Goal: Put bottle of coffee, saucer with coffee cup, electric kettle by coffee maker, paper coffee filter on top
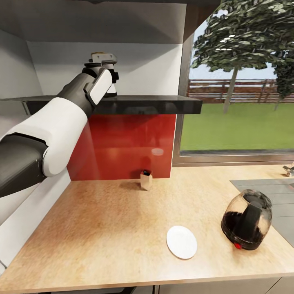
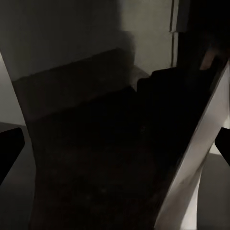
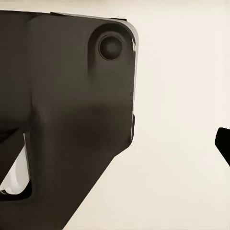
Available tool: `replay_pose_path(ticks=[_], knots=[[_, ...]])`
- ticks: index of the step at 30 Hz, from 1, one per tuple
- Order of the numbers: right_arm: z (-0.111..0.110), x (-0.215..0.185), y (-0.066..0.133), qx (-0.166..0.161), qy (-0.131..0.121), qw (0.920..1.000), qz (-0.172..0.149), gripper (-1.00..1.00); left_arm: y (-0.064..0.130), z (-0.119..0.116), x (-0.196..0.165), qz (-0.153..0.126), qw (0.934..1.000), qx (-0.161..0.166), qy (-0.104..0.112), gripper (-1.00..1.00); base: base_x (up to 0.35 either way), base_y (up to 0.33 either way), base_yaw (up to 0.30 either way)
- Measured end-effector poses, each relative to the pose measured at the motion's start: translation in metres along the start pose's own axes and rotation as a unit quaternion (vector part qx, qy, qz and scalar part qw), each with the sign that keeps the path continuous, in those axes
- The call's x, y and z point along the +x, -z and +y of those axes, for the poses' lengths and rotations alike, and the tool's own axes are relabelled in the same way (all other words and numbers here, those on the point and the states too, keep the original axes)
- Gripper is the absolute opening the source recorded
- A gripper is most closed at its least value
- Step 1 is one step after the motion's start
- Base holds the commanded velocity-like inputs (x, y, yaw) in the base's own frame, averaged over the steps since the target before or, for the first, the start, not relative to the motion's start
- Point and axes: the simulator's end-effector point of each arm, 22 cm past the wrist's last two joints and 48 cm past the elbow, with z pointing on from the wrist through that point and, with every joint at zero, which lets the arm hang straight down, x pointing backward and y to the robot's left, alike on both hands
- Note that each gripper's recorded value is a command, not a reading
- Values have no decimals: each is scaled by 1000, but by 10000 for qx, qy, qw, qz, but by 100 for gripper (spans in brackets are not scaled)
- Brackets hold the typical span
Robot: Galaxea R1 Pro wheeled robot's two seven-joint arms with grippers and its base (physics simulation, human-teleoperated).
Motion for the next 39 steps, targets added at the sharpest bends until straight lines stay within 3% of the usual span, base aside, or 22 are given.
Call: replay_pose_path(ticks=[4, 5, 39], knots=[[0, 0, 0, 0, 0, 10000, 0, 100, 0, 0, 1, 21, 10000, -7, -11, 100, 0, 0, 0], [0, 0, 0, 0, 0, 10000, 0, 100, 0, 1, 2, 23, 10000, -15, -14, -100, 0, 0, 0], [1, 0, 0, -9, -3, 10000, 1, 100, 0, 10, -9, -62, 10000, -45, 46, -100, 0, 0, 0]])
